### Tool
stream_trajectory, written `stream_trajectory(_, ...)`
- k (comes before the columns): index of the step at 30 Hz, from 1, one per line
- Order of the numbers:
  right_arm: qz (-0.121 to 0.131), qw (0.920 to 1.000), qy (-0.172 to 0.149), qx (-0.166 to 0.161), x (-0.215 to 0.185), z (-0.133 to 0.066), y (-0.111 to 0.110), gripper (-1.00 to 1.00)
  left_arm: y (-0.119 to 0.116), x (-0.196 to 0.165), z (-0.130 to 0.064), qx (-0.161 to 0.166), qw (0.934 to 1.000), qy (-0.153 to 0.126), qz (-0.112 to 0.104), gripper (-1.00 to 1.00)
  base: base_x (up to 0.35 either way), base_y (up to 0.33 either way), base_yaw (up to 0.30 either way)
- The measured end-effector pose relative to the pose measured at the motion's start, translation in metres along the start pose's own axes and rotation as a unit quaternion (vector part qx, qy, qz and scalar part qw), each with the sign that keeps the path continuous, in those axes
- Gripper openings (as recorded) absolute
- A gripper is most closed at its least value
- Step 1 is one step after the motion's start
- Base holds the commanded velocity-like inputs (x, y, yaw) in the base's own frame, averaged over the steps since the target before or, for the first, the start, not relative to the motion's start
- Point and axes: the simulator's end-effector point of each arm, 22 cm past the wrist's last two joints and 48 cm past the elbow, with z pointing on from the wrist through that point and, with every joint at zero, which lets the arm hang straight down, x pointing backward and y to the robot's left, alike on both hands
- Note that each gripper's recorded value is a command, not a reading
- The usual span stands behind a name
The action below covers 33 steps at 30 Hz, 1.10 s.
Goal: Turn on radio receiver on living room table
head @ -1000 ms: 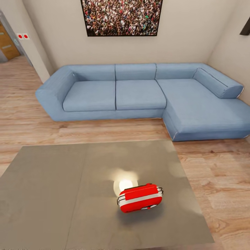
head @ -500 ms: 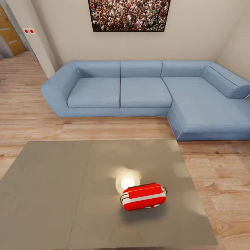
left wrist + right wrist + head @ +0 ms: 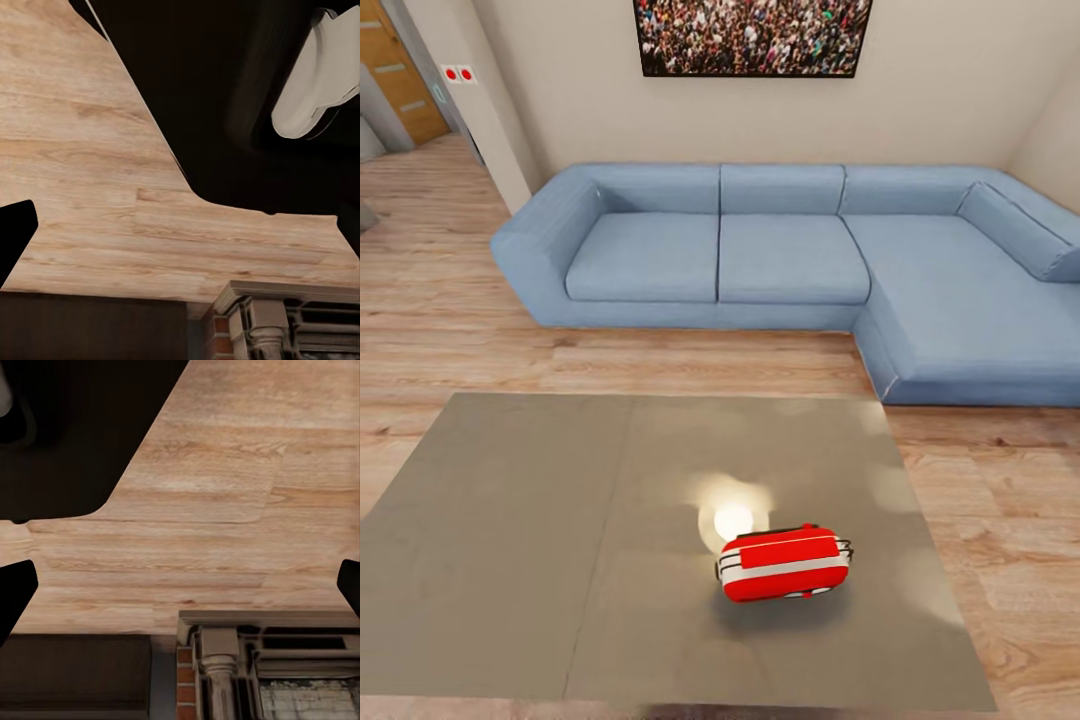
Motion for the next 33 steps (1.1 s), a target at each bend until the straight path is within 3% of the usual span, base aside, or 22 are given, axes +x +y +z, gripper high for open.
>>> stream_trajectory(33,0.001,0.9998,0.022,0.000,0.017,-0.001,0.000,1.00,0.002,0.017,0.000,-0.003,0.9998,0.022,-0.001,1.00,0.000,0.000,0.063)
